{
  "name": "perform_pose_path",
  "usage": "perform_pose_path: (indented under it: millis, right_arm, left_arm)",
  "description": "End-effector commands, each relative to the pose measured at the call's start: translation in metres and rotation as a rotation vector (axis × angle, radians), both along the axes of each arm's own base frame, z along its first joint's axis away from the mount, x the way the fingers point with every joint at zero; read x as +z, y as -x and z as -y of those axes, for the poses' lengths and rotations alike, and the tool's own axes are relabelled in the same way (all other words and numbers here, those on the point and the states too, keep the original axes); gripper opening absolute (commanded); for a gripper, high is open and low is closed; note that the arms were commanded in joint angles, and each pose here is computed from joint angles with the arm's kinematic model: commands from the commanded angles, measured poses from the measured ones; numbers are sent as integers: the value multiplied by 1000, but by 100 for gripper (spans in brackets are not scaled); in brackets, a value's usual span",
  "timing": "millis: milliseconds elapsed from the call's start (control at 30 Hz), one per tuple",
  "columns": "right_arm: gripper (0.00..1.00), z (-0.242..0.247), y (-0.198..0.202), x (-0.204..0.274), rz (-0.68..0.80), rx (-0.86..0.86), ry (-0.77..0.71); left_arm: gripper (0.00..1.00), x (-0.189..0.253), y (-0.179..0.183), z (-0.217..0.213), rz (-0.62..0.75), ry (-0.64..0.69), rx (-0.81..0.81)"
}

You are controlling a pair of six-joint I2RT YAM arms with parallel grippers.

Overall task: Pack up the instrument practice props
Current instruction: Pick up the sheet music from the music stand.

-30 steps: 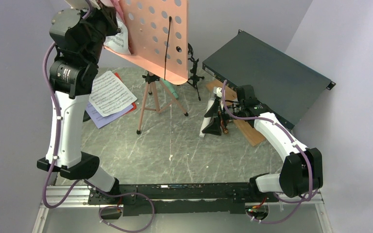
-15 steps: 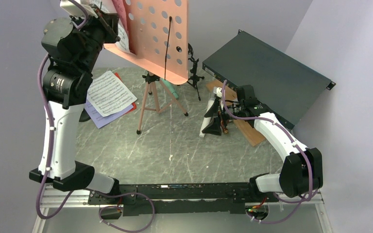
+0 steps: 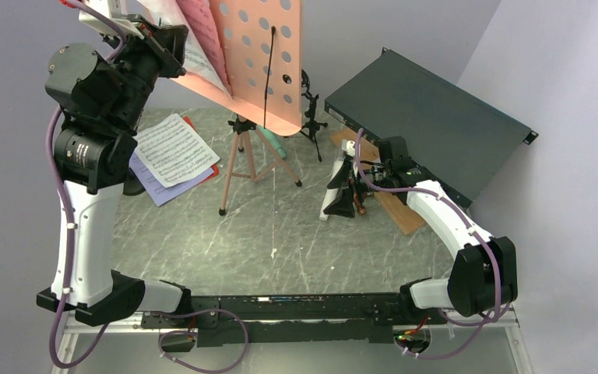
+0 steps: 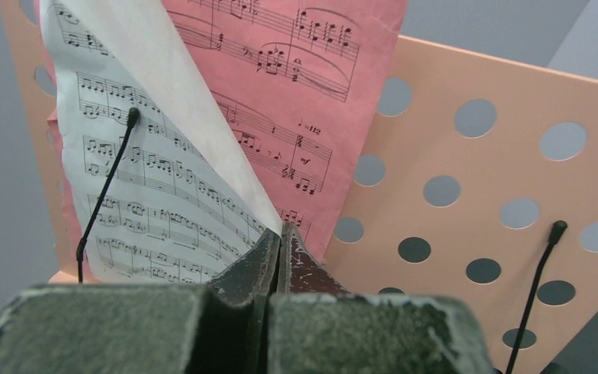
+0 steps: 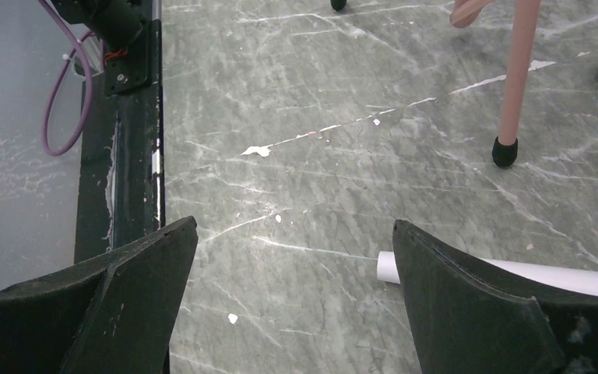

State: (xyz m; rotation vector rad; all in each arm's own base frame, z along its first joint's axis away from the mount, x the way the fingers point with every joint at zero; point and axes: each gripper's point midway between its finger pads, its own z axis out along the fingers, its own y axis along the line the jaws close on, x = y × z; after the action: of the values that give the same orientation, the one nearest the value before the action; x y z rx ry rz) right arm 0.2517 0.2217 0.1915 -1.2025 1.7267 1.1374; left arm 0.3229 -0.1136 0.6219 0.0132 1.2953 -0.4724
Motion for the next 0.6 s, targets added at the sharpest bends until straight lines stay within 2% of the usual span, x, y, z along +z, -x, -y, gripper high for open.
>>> perform_pose_path:
  millis: [0, 400, 567]
  right_arm:
    - [99, -2, -3, 8, 16, 24, -21]
    - [99, -2, -2, 8, 19, 28, -19]
    - [99, -2, -2, 8, 18, 28, -20]
  left_arm:
    - [0, 34, 23, 3, 120, 35, -56]
    - [0, 66, 27, -20, 258, 38, 71]
    - [0, 76, 32, -21, 300, 46, 70]
